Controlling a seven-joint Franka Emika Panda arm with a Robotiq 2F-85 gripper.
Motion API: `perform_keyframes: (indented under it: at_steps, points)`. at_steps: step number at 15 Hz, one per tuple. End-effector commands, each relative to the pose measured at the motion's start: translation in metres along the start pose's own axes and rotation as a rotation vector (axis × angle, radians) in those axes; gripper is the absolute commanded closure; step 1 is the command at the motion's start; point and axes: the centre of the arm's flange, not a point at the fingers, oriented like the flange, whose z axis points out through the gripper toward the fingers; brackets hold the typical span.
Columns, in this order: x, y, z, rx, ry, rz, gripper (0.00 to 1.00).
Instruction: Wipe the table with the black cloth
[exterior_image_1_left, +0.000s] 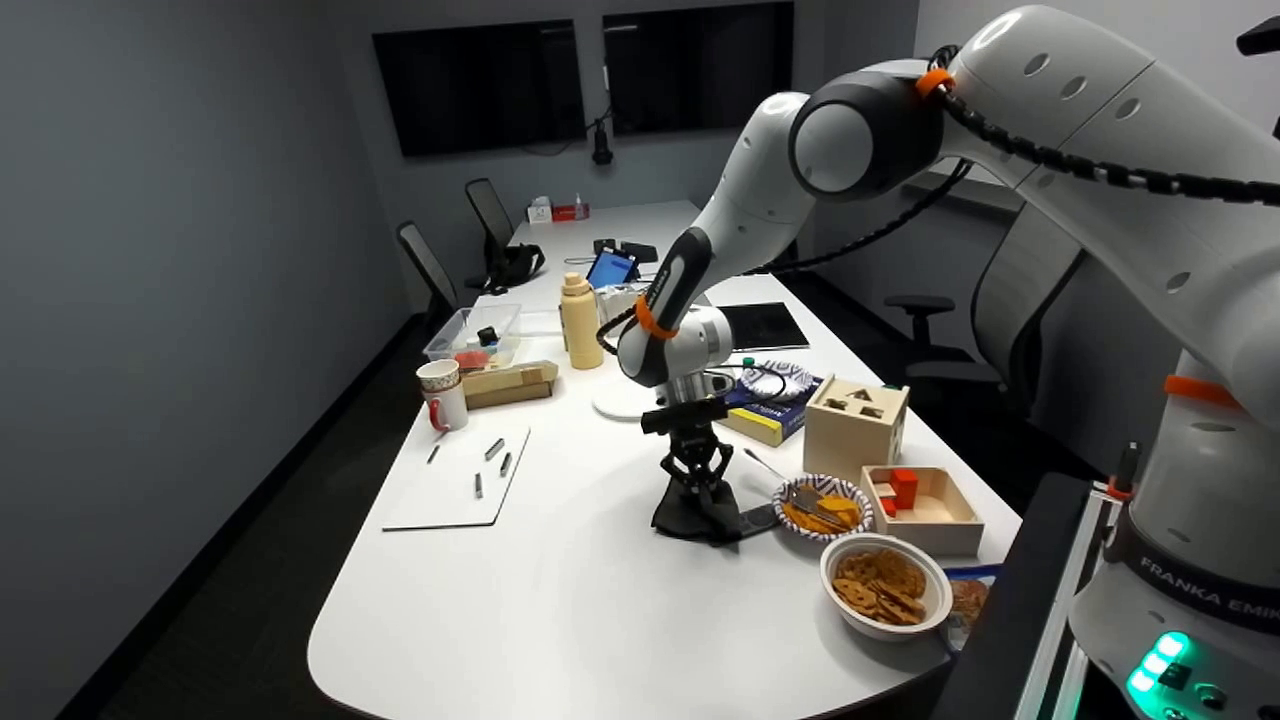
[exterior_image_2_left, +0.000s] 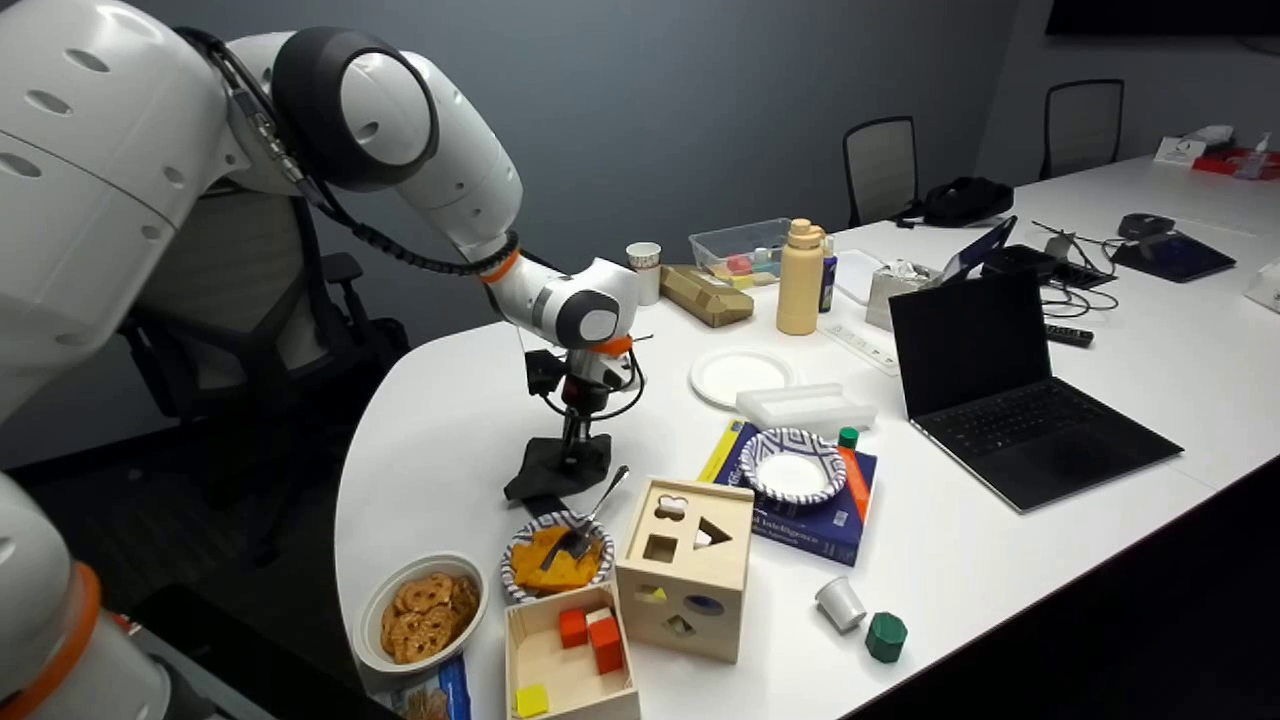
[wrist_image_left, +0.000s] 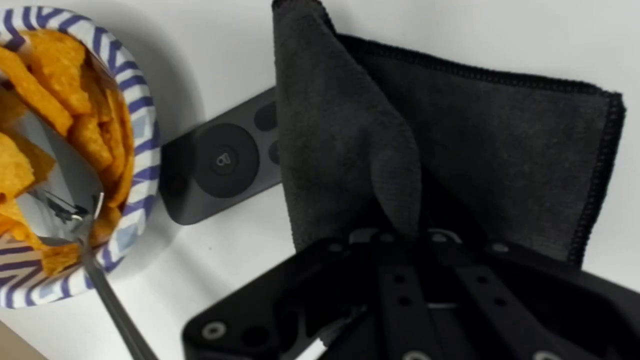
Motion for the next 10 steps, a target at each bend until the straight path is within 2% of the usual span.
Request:
perform_keyframes:
  at_steps: [1,5,10]
  points:
    - [0.009,0.033,0.022,-0.086,0.03,0.159,0.99]
    - [0.025,0.04,0.021,-0.083,0.07,0.293,0.99]
    - [0.044,0.025,0.015,-0.045,0.13,0.332,0.99]
